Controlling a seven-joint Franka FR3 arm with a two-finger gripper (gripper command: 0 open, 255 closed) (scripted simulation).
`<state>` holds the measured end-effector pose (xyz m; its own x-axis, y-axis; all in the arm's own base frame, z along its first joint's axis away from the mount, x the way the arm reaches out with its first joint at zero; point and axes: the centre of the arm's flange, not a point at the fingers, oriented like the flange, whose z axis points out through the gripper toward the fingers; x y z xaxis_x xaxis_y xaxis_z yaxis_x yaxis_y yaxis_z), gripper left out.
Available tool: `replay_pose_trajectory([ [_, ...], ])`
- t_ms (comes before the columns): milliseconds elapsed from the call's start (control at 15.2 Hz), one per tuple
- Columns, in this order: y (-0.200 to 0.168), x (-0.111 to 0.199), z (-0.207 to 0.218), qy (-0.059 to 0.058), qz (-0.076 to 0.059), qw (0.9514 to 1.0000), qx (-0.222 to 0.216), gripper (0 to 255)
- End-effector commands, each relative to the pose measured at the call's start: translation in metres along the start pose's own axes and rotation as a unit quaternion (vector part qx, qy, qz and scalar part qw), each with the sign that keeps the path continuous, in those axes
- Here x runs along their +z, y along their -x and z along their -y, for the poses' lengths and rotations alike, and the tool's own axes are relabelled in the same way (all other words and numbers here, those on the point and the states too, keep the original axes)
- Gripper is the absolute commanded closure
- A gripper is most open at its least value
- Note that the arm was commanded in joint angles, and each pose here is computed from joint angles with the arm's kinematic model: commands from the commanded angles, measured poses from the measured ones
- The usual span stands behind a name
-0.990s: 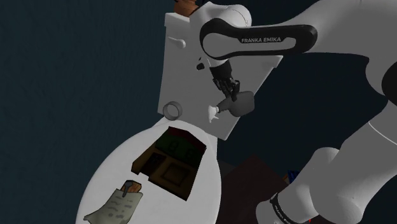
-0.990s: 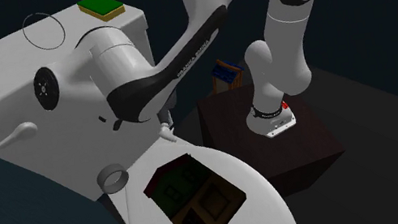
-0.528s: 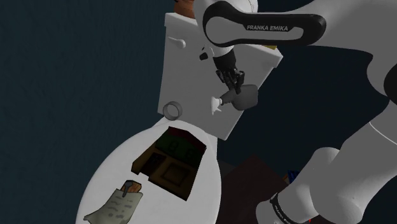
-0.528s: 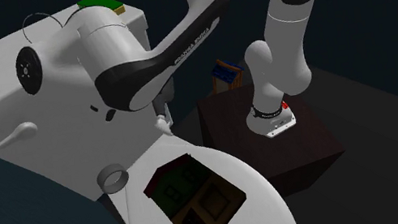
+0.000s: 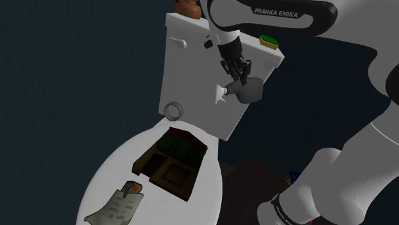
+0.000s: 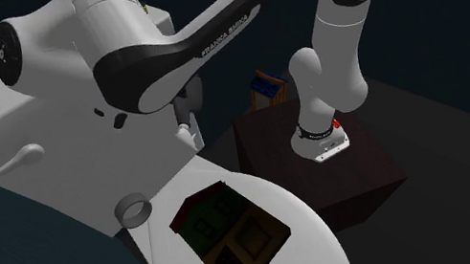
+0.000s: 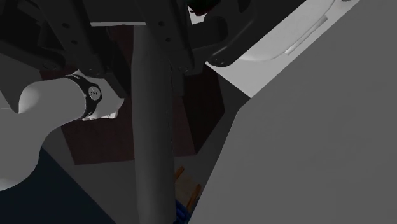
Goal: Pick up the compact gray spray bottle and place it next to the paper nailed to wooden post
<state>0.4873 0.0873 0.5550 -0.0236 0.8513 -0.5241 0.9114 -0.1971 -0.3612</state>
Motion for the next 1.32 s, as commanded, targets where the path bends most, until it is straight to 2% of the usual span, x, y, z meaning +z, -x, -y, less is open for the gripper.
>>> replay_pose_trajectory([
  [0, 0.006, -0.008, 0.003, 0.0, 0.0, 1.0, 0.0, 255],
  [198, 0.014, -0.02, 0.009, 0.0, 0.0, 1.0, 0.0, 255],
  [1254, -0.141, -0.065, 0.145, 0.0, 0.0, 1.0, 0.0, 255],
])
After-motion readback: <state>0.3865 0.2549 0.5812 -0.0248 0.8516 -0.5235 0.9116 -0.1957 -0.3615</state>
